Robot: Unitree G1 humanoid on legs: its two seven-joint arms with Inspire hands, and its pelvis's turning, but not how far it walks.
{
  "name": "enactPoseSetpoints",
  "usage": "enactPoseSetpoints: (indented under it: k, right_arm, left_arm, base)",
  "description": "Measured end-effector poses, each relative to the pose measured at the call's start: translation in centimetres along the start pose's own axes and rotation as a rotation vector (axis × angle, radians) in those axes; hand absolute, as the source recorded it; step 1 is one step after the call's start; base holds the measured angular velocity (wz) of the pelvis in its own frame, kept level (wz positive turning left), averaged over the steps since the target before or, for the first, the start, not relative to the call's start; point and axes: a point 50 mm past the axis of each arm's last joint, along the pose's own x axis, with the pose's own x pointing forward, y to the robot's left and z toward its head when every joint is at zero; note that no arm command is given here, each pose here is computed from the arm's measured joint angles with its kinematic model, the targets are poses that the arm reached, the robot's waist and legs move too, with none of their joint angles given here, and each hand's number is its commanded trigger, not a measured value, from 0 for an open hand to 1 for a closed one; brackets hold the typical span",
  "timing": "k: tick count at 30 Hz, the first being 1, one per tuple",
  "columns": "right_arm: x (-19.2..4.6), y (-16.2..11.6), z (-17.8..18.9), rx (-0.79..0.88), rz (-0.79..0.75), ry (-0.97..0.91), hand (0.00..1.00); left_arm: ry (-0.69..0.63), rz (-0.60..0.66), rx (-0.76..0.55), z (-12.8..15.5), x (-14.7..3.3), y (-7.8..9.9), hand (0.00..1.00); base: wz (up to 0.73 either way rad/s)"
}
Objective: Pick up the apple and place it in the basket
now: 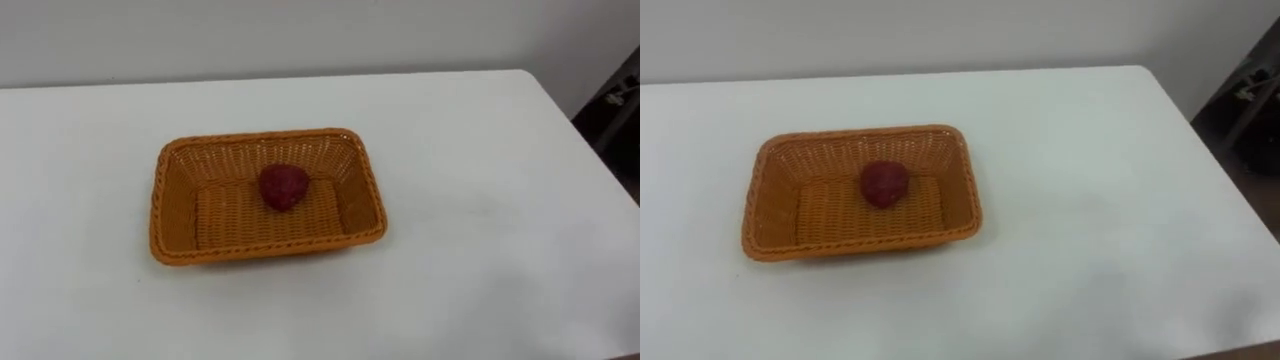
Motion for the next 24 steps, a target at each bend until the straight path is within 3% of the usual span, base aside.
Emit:
enactPoseSetpoints:
  k: [4, 9, 13, 18, 24]
  right_arm:
    - [-0.9, -2.7, -6.9, -0.245, 0.033, 0.231, 0.00]
    - [-4.4, -5.9, -13.5, -0.553, 0.190, 0.469, 0.00]
    - [-5.7, -6.3, -15.0, -0.643, 0.348, 0.523, 0.00]
    - [-8.1, -4.9, -16.1, -0.793, 0.733, 0.503, 0.00]
    - [-9.9, -4.1, -16.7, -0.872, 0.985, 0.524, 0.00]
  left_arm:
    - [0.000, 0.001, -0.007, 0.0, 0.0, 0.0, 0.00]
    - [0.018, -0.009, -0.007, -0.3, -0.1, -0.4, 0.00]
    - [0.024, -0.019, -0.009, -0.5, -0.2, -0.7, 0.00]
    - [0.004, -0.075, 0.028, 0.1, -0.2, -1.5, 0.00]
    - [0.019, -0.132, 0.076, -0.2, -0.3, -2.3, 0.00]
  base:
    - [-0.03]
    - [-0.04]
    - [0.00]
    - [-0.02]
    - [0.03]
